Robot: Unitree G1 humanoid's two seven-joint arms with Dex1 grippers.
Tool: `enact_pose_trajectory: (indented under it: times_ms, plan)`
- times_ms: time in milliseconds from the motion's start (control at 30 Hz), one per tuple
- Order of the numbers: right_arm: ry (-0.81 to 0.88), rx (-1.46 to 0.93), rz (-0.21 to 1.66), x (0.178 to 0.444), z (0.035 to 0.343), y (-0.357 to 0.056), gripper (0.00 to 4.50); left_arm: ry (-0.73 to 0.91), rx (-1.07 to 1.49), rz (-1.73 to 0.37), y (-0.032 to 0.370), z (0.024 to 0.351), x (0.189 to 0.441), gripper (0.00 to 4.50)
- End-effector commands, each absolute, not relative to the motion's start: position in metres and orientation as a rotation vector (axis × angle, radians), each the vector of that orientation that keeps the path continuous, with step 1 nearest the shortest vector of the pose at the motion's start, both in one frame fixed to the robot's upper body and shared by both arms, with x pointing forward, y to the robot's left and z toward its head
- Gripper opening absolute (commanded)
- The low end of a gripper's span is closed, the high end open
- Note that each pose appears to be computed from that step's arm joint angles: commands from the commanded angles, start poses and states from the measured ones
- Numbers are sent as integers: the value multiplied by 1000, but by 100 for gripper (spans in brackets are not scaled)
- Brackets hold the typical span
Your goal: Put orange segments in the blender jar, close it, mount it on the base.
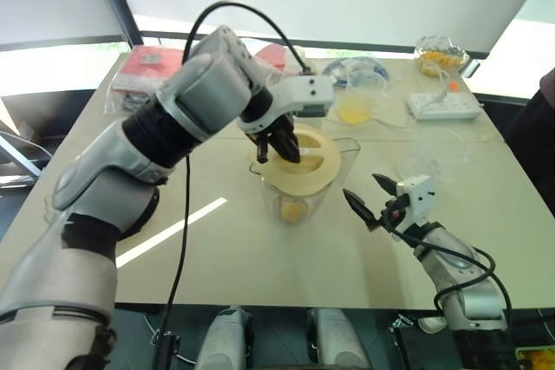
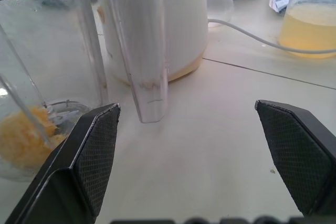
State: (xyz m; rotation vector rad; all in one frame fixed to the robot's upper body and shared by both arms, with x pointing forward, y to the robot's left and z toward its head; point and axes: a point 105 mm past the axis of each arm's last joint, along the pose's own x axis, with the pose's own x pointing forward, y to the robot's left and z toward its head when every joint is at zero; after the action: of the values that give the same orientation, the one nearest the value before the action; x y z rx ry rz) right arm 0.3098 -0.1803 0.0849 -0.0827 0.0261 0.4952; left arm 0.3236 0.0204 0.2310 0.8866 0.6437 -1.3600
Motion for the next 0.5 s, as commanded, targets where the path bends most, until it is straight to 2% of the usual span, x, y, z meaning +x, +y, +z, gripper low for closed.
enact_pose_trajectory:
  times_ms: [33, 267, 500]
  plan:
    - [-31, -109, 520, 319, 92, -173, 434, 692, 900, -1357, 26, 207, 321, 24]
    - [-56, -86, 584, 323, 99, -163, 434, 718, 890, -1342, 31, 194, 319, 24]
    - [-126, -84, 520, 340, 110, -167, 434, 724, 904, -1352, 33, 181, 314, 24]
